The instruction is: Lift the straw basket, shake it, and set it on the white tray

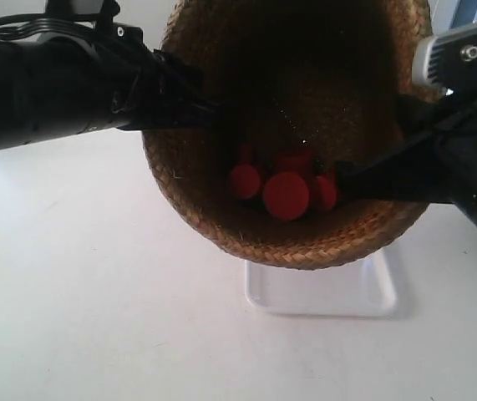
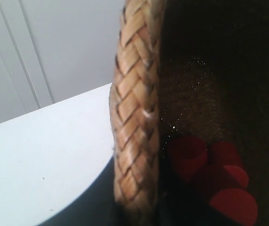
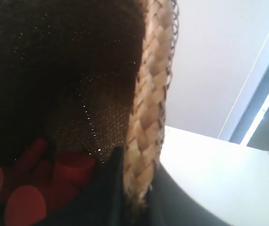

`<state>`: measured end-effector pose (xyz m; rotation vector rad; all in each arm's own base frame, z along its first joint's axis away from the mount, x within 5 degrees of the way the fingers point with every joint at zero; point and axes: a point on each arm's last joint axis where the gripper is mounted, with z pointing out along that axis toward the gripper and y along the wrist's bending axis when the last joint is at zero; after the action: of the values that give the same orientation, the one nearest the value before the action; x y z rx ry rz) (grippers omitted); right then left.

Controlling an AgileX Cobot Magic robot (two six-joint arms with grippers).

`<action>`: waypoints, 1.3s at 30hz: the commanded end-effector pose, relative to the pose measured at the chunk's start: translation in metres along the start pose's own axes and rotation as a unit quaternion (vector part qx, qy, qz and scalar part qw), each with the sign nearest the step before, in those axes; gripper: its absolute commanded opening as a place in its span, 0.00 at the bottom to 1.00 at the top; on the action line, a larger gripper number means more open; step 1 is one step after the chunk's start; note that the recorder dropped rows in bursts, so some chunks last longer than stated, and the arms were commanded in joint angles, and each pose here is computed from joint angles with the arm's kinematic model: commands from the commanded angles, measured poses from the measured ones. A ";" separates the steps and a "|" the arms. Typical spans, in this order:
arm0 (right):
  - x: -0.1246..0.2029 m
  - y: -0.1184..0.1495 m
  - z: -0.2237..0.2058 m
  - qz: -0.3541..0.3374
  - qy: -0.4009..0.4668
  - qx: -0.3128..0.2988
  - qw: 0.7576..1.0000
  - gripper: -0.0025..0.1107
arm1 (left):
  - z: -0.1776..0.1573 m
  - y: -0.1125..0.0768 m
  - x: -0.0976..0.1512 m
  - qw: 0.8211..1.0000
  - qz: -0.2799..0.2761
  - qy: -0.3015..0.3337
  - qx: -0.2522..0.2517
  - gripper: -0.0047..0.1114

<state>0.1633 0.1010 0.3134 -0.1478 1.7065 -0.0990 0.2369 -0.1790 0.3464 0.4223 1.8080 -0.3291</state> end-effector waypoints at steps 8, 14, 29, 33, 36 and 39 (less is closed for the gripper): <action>0.009 0.014 0.005 0.067 -0.071 -0.147 0.984 0.02 | -0.003 -0.002 -0.006 1.000 -0.001 -0.009 0.013 0.04; 0.021 0.003 0.019 0.098 -0.004 -0.197 0.975 0.02 | -0.003 -0.002 -0.006 1.000 -0.001 -0.009 0.013 0.04; 0.014 -0.028 0.032 0.073 0.161 -0.164 0.970 0.02 | -0.003 -0.002 -0.006 1.000 -0.001 -0.009 0.013 0.04; 0.020 -0.028 0.029 0.067 0.198 -0.164 0.964 0.02 | -0.003 -0.002 -0.006 1.000 -0.001 -0.009 0.013 0.04; 0.020 -0.028 0.029 0.067 0.198 -0.164 0.964 0.02 | -0.003 -0.001 -0.006 1.000 -0.001 -0.009 0.012 0.04; 0.020 -0.028 0.029 0.067 0.198 -0.164 0.964 0.02 | -0.003 -0.001 -0.006 1.000 -0.001 -0.009 0.012 0.04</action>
<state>0.1914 0.0721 0.2947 -0.2169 2.1032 0.3204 0.2401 -0.1766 0.3443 0.4089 1.8183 -0.3024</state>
